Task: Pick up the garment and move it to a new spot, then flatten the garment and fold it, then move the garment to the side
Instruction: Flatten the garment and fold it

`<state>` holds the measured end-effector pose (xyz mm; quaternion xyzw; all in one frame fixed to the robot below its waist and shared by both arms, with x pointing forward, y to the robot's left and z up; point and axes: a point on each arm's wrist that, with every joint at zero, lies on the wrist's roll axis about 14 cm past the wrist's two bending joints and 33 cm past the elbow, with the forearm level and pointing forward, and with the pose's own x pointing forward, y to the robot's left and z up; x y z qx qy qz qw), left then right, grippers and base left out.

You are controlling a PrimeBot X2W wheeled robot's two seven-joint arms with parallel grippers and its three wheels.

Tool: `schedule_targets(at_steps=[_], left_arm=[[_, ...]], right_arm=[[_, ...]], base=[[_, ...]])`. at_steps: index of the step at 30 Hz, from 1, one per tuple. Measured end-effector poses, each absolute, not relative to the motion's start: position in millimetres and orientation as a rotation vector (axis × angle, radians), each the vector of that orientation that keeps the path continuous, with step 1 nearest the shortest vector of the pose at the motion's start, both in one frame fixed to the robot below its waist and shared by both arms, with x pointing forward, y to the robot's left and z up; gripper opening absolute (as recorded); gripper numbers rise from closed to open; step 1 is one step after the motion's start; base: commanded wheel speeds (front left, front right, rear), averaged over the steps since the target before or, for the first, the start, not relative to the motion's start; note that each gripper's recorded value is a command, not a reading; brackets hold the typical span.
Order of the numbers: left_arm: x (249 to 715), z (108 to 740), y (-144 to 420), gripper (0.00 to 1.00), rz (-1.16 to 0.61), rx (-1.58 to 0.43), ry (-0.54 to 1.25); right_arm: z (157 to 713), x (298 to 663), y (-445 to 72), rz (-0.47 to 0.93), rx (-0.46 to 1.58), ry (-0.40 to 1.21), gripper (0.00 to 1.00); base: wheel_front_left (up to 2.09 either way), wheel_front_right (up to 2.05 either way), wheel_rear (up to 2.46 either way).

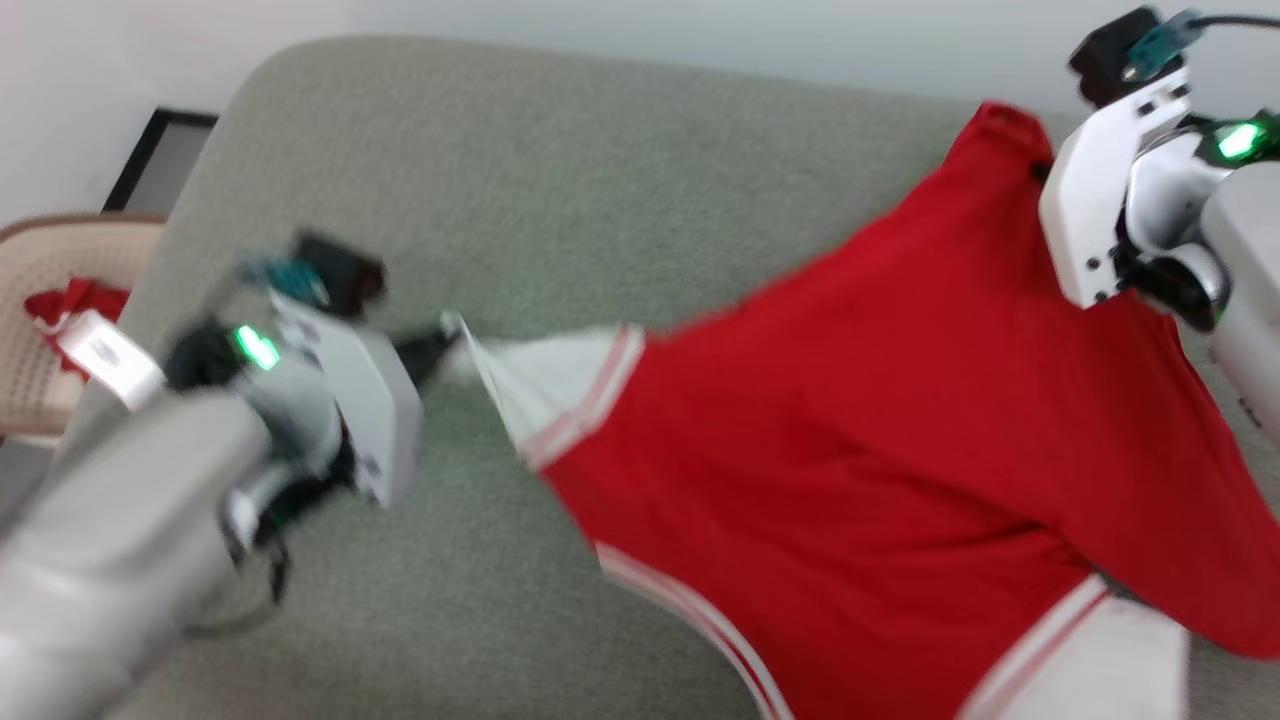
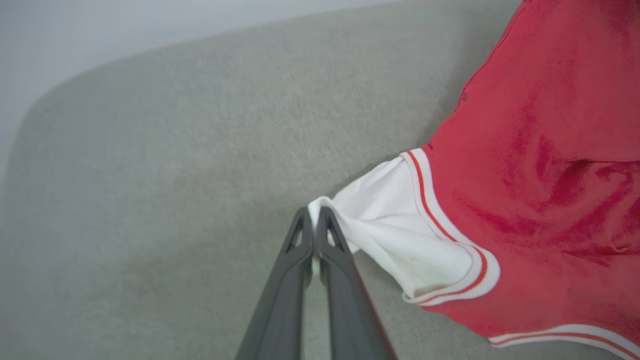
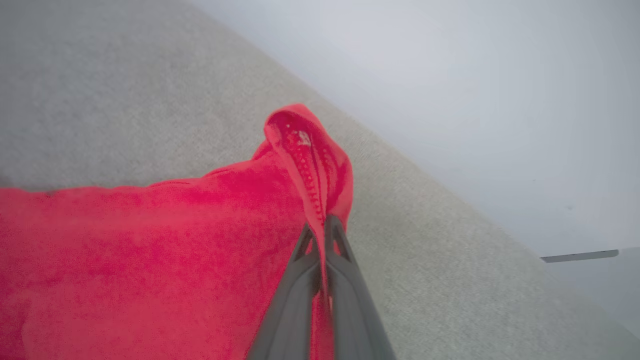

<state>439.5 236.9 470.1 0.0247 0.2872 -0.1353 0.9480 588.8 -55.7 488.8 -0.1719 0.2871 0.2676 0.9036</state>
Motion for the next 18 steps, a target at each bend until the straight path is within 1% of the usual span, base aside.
schedule_targets(at_steps=[8, 18], left_arm=[[495, 590, 245, 0.0, -0.249, 0.168, 0.363], [536, 721, 221, 0.0, -0.256, 0.226, 0.135]], right_arm=[[563, 592, -94, 0.47, -0.329, 0.391, 0.0], [665, 580, -127, 0.38, -0.286, 0.168, 0.0]], base=[[0.0, 0.0, 0.0], [0.0, 0.0, 0.0]])
